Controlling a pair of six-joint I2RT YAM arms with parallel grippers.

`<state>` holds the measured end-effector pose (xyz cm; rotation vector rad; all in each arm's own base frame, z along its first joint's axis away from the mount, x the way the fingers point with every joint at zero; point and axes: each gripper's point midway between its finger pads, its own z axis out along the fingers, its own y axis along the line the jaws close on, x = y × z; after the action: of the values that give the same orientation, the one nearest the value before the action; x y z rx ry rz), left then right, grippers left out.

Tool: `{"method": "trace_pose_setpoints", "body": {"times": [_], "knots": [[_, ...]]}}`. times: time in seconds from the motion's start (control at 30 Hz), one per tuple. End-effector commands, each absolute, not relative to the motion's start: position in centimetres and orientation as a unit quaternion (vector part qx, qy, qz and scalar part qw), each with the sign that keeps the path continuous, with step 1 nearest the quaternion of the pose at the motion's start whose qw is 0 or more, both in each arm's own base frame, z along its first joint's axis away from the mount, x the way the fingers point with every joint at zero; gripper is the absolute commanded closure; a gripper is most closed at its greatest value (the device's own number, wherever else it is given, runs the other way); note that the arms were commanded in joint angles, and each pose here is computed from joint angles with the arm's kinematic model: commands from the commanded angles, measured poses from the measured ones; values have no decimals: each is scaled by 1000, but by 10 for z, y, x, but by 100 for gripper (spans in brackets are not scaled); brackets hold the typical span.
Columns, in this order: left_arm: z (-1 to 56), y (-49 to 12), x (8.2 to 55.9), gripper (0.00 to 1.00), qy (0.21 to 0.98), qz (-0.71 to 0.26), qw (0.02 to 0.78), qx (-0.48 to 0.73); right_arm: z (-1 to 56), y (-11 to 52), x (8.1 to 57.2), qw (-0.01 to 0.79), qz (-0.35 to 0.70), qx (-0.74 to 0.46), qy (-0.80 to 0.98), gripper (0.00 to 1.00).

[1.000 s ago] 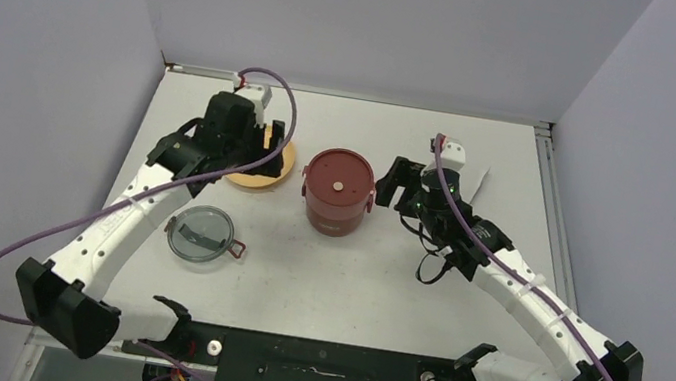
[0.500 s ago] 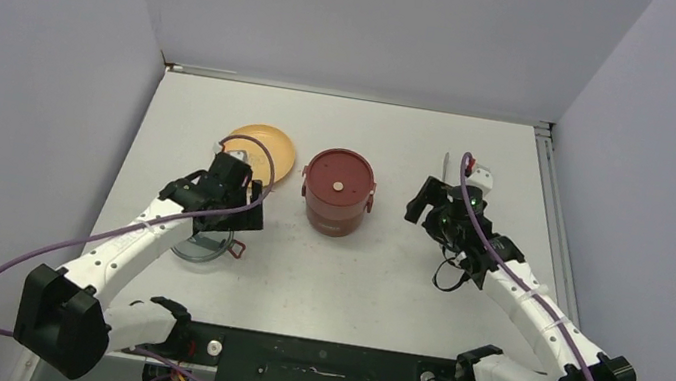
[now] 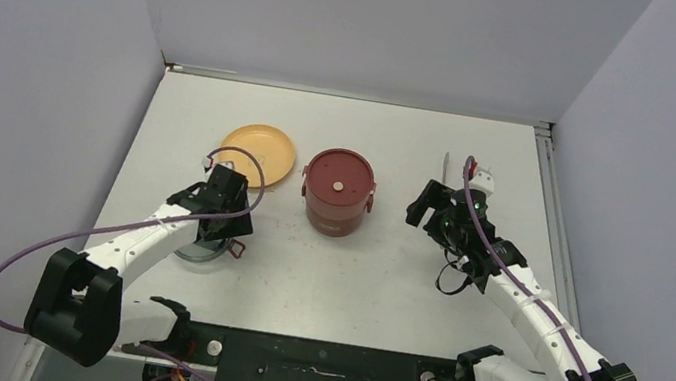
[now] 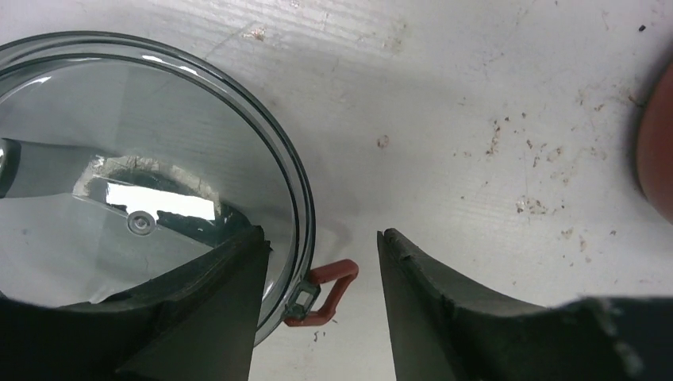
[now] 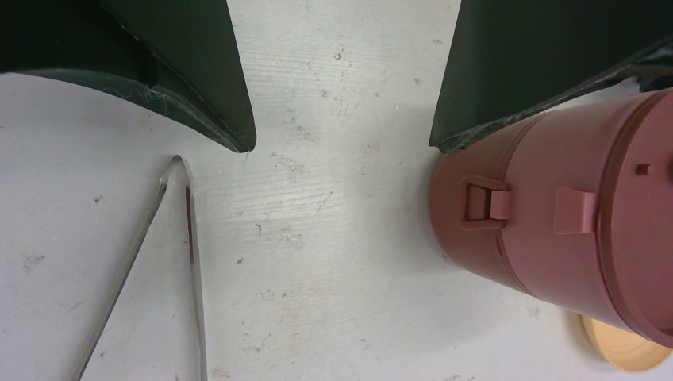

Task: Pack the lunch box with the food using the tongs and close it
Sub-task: Pick up the box lid from the center of the board.

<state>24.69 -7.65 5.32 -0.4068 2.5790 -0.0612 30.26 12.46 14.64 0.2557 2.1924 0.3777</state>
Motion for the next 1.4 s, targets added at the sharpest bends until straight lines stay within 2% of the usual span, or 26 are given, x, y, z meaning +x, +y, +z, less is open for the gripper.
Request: {"method": "trace_pose_setpoints", "body": {"times": [0.0,0.33,0.73,1.17,1.37], "knots": [[59,-81,274,49,934,-48,305,-177,158,127,308,457,169,101,867,17],[53,-68,280,62,935,-9,307,-177,149,135,309,442,184,100,872,17],[61,-70,283,100,933,-22,311,-177,146,135,310,439,182,102,874,17],[117,-73,286,100,907,-66,372,-184,145,136,312,437,184,107,874,17],[150,-84,287,100,886,-119,409,-184,158,145,308,440,212,92,868,17]]}}
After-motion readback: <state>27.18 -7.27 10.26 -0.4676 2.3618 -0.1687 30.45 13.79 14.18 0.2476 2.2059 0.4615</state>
